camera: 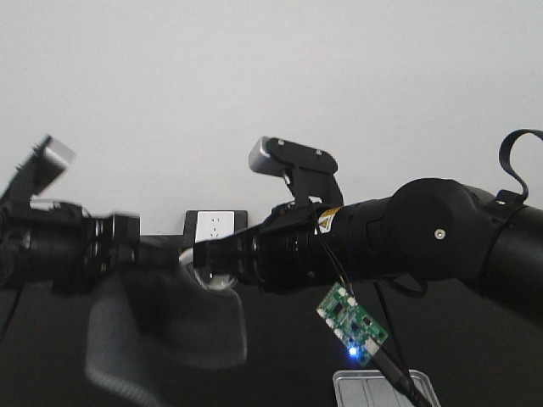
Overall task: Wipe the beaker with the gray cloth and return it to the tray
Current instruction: 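Rub the gray cloth in the left gripper over the held beaker, then lower the beaker onto the silver tray and open the right gripper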
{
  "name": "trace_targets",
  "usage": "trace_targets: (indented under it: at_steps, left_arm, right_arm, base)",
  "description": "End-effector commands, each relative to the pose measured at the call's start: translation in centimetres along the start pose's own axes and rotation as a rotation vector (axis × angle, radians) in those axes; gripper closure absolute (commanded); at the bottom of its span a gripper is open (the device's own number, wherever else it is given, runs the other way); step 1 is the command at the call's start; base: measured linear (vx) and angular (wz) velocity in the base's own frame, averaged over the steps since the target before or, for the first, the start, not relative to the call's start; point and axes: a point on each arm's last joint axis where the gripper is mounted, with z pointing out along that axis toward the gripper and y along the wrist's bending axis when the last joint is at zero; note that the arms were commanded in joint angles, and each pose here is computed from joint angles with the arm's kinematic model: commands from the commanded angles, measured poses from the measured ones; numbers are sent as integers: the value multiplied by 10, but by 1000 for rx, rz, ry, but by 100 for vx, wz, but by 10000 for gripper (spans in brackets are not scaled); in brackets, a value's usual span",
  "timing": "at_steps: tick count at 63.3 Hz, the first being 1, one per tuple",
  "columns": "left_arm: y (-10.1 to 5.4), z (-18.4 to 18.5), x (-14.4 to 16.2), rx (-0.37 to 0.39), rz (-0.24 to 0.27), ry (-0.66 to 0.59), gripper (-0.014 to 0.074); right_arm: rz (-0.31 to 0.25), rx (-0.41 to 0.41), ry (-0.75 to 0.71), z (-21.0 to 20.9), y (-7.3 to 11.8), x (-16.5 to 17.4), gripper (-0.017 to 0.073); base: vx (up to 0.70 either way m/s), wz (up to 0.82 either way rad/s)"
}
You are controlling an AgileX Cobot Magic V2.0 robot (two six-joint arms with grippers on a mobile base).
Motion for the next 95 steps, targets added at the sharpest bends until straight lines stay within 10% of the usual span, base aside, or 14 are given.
trace_targets:
  at_steps: [1,9,20,36,46,68,95]
  left_arm:
    - [-16,-17,-24,23,-43,-233,594]
    - [-10,-18,-26,-55,31,-256,594]
    - [7,-17,-13,-243,177,-89,594]
    - [68,-18,21,-660,137,39,594]
    - [99,-2,54,-686,116,73,591]
    - [135,25,80,-737,50,239,485]
    - [112,15,52,-712,107,189,-45]
  right_arm:
    - [-58,-24,-46,-22,9,-13,570]
    - [-113,56,52,-25,-3,-6,570]
    - [11,241,177,-44,-64,-7,568]
    - [138,434,379,-58,-158,41,567]
    - [214,502,414,-58,-192,71,567]
    - [249,475,546,-27,-203,91,567]
    - [247,452,587,-14,-210,98,567]
  base:
    - [0,0]
    - [0,0]
    - [0,0]
    - [0,0]
    - [0,0]
    - [0,0]
    - [0,0]
